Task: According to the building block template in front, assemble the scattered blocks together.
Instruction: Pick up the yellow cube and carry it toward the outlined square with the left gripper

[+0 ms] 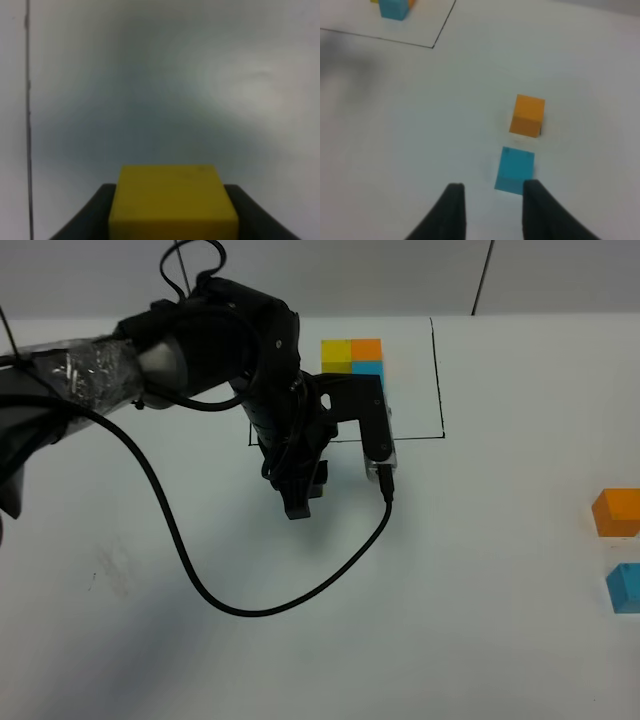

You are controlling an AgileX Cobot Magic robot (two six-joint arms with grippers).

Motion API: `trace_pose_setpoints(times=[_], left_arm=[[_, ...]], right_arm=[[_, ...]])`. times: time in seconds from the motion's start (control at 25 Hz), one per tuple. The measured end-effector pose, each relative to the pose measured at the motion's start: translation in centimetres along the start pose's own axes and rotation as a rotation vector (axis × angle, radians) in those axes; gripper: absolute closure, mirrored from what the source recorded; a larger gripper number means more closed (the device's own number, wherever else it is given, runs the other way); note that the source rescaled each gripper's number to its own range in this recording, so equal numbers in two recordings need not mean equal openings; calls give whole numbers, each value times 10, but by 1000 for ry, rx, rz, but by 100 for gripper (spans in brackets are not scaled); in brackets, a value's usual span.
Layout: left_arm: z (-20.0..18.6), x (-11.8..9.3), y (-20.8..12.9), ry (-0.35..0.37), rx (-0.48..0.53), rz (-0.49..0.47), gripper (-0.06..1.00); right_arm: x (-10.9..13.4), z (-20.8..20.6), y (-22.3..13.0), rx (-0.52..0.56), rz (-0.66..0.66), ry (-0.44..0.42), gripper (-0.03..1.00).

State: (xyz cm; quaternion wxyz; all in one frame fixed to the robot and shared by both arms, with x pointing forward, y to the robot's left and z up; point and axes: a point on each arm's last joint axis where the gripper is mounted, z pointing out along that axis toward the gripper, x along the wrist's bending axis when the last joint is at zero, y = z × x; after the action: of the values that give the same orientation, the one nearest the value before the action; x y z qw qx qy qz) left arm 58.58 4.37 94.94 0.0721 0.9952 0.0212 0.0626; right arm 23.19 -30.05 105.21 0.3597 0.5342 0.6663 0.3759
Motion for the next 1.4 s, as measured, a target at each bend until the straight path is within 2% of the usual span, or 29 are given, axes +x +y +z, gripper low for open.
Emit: trace_pose_setpoints(times=[0.2,0.48,1.04,1.08,1.16,1.24,1.28,1.32,1.4], left_arm=[[28,0,2,-19,14,50,92],[49,0,4,-33,-11,122,92],[58,0,4,-40,-8,118,91],[58,0,4,-42,-7,112,86],[60,-1,3,-52,1,92,61],[57,-1,4,-63,8,82,25],[51,1,5,-56,2,75,13],[43,3,7,-47,-4,70,3],[19,7,12,-21,-26,56,-5]], right_arm=[[0,0,0,0,0,0,97],[0,0,0,0,0,0,97],[0,0,0,0,0,0,97],[0,0,0,0,0,0,97],[0,0,0,0,0,0,97],[0,0,0,0,0,0,97],[0,0,0,0,0,0,97],[0,0,0,0,0,0,97],[0,0,0,0,0,0,97]])
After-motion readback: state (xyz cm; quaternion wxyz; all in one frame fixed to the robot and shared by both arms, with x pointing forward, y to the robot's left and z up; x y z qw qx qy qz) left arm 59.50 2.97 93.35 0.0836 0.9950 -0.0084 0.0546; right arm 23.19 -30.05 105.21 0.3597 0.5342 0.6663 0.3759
